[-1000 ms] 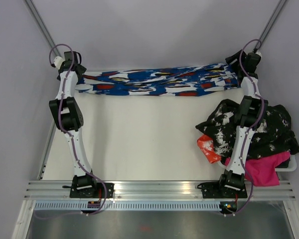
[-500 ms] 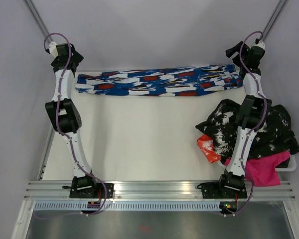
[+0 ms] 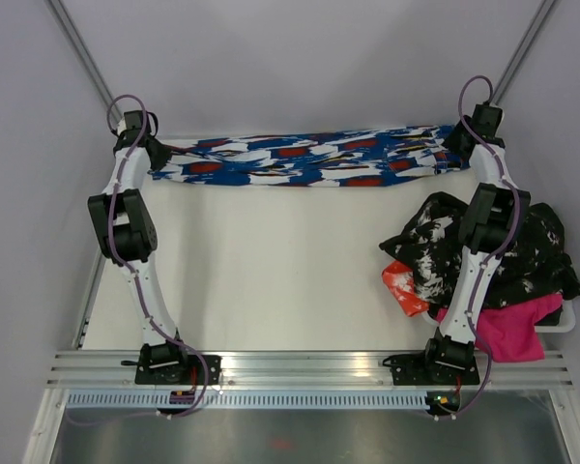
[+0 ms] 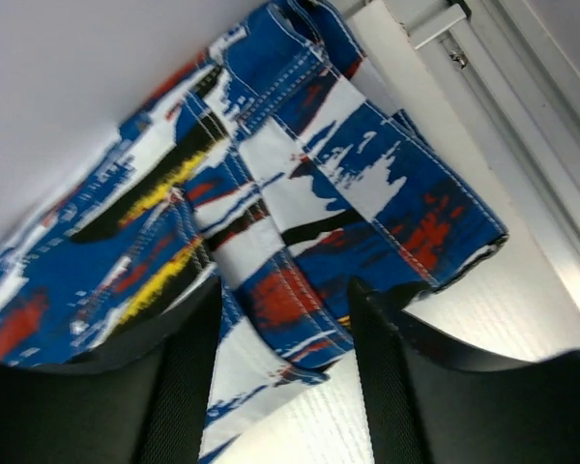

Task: Fold and stack the trousers
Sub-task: Fold the trousers

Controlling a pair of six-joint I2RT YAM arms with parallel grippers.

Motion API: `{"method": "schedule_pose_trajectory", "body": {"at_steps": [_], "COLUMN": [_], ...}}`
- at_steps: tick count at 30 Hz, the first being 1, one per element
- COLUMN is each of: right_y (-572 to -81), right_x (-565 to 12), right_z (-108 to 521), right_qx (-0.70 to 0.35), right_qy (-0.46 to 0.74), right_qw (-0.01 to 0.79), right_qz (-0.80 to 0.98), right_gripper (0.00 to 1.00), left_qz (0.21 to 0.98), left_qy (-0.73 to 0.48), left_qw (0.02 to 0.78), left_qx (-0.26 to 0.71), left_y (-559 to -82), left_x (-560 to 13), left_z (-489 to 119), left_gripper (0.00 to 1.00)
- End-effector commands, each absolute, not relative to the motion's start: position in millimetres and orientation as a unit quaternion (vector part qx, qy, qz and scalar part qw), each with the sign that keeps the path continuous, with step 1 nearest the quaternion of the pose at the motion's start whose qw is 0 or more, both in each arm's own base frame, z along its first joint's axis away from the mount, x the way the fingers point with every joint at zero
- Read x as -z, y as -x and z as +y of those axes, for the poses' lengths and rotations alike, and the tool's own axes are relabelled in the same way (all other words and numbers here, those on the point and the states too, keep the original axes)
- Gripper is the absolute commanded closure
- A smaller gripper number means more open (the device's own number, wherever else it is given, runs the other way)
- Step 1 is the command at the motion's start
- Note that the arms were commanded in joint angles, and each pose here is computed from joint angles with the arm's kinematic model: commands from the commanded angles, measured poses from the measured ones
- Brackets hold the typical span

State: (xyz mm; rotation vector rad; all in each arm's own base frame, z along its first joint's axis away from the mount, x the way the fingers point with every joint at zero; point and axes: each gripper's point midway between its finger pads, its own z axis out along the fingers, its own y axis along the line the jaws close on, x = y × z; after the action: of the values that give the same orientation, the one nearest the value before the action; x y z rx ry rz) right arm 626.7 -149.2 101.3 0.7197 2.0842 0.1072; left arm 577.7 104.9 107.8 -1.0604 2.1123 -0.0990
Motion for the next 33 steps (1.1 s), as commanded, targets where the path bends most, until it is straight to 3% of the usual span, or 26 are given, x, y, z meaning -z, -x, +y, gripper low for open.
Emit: {"method": "schedule_pose_trajectory", "body": {"at_steps": [1,4,10,17,19,20,26,33], "right_y": [-627,-640,-662,-640,-626,-620,-554,-493], "right_x": [-89,-94,-83,-5,10,15,44,47], "right_z": [-156,-151,-137,-134,-130,-128,-126,-126], "right_qx": [-0.021,-0.036,-0.054,-0.033,-0.030,-0.032,0.014,0.055], "right_qy": [-0.282,-0.273,-0.250,-0.281,-0.286,-0.285,-0.288,-0.288], "right_qw": [0.440,0.454,0.466,0.380,0.347,0.333,0.236,0.188], "right_qz": [0.852,0.847,0.847,0.881,0.893,0.898,0.928,0.937], "right_gripper": [0.52,0.68,0.87,0.88,0.96,1.00,1.00,1.00], "left_qz": [0.811,0.804,0.813,0.806,0.807,0.803,0.810,0.816], "left_qy": [0.389,0.378,0.392,0.485,0.512,0.521,0.548,0.558], "left_qw": [0.424,0.438,0.410,0.314,0.269,0.262,0.209,0.154], "left_qx": [0.108,0.132,0.128,0.131,0.122,0.123,0.025,-0.009], "left_y": [-615,-630,-639,-621,-608,-609,-558,-511], "left_x": [-135,-138,-103,-31,-7,-9,-2,-3], "left_z": [92,83,81,77,77,78,94,101], "left_gripper": [0.74,0.98,0.98,0.98,0.98,0.98,0.98,0.98]}}
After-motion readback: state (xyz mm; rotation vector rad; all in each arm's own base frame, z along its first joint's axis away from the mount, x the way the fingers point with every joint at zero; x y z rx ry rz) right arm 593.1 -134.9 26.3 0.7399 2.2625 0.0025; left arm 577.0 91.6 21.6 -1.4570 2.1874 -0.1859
